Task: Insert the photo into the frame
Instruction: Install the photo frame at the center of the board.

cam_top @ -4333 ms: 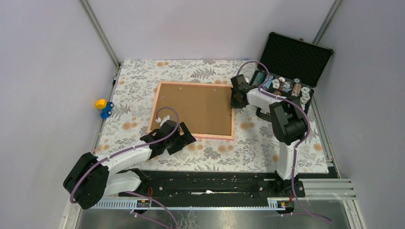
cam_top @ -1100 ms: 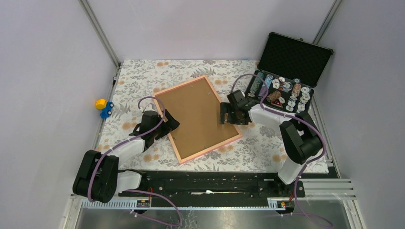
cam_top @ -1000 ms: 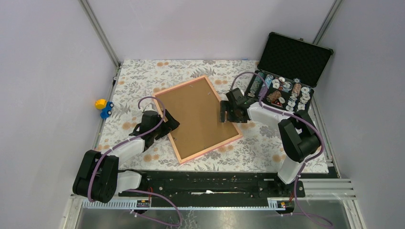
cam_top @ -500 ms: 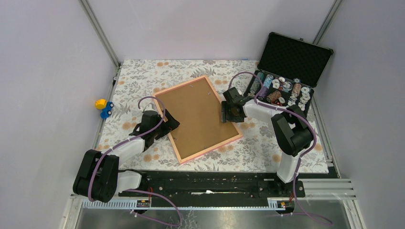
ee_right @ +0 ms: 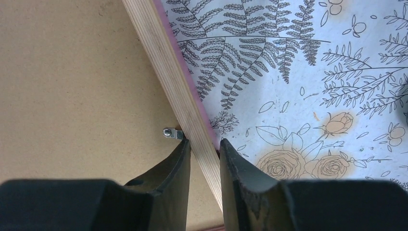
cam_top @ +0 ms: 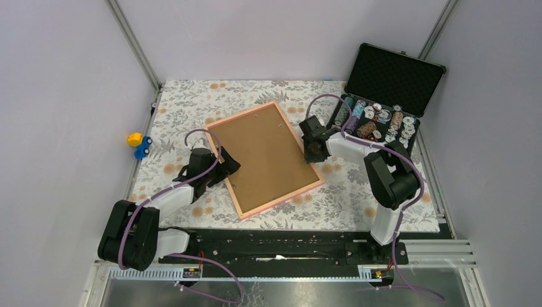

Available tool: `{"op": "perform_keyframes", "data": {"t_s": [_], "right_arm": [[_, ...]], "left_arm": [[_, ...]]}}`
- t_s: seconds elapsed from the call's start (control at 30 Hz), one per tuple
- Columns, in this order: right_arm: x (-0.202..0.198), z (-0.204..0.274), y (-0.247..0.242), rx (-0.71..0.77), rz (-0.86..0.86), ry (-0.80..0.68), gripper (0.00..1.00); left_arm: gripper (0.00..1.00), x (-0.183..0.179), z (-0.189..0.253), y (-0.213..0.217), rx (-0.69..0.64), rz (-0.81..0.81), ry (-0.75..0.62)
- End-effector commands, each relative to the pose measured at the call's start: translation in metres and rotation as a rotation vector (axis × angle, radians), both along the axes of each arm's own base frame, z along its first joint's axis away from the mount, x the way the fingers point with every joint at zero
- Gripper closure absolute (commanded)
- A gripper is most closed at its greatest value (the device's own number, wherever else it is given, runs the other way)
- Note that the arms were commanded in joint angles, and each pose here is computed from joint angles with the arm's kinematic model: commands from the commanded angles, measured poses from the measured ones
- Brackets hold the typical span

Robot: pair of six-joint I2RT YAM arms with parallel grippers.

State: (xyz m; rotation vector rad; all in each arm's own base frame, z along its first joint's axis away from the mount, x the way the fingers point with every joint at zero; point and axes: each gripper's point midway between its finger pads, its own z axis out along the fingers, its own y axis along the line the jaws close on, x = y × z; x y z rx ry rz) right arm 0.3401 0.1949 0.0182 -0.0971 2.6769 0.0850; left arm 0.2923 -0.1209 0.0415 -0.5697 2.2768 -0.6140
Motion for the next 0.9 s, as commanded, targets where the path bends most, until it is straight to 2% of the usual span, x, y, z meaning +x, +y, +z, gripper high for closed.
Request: {"op": "perform_keyframes", "data": {"t_s": [0.0,0.1,0.2,0.33,0.43,0.5,0.7,0.8,0.87], "right_arm": [[-0.002,-0.004,0.012,0.027,0.011,0.008,0.89],[-0.003,-0.004,0.015,0.038,0.019,0.016,0.91],[-0.007,0.005,0.015,0.063,0.020,0.007,0.82],[-0.015,0.022,0.014,0.102,0.012,-0.023,0.44],[-0.021,0.022,0.014,0.129,0.018,-0.038,0.30],[-0.027,0.018,0.016,0.159,0.023,-0.032,0.27],[-0.035,0.022,0.038,0.321,0.046,-0.044,0.27],[-0.041,0.022,0.047,0.398,0.066,-0.050,0.27],[-0.042,0.017,0.042,0.376,0.060,-0.058,0.27]], "left_arm": [[0.02,-0.003,0.000,-0.012,-0.048,-0.044,0.023],[0.02,-0.003,0.000,-0.013,-0.048,-0.047,0.022],[0.02,-0.003,0.002,-0.014,-0.052,-0.055,0.013],[0.01,-0.003,0.005,-0.016,-0.058,-0.067,0.000],[0.01,0.000,0.004,-0.013,-0.039,-0.051,0.022],[0.01,0.003,0.002,-0.014,-0.033,-0.055,0.046],[0.01,0.026,0.001,-0.020,0.027,-0.104,0.088],[0.01,0.032,-0.006,-0.015,0.109,-0.081,0.150],[0.01,0.026,-0.008,-0.009,0.178,-0.050,0.189]]}}
